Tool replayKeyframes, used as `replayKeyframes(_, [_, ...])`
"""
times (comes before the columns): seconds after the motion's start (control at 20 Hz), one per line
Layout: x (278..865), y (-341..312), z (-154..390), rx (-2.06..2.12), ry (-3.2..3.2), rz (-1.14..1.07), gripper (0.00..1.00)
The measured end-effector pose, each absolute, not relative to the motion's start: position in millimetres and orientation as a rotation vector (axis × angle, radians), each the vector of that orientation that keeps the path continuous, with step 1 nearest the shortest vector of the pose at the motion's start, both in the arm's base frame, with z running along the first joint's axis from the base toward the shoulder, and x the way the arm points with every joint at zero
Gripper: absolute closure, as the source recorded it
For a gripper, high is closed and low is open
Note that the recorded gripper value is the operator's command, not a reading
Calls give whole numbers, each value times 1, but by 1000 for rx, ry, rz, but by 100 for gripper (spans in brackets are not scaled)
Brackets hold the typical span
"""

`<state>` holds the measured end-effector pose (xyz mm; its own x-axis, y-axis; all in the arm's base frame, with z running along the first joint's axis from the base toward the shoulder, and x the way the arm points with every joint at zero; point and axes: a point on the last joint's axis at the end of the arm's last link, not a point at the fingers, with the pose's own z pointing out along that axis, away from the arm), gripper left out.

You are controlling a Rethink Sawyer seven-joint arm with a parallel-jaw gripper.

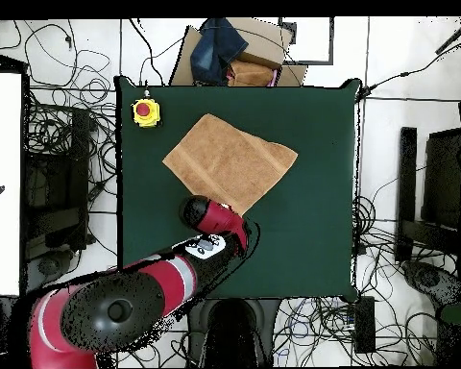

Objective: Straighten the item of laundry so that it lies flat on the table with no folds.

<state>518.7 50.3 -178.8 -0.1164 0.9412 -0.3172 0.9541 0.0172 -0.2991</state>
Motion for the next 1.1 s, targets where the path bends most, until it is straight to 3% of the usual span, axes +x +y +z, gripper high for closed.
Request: replayKeyframes(1.1, [528, 46, -180, 2116, 2248, -739, 0])
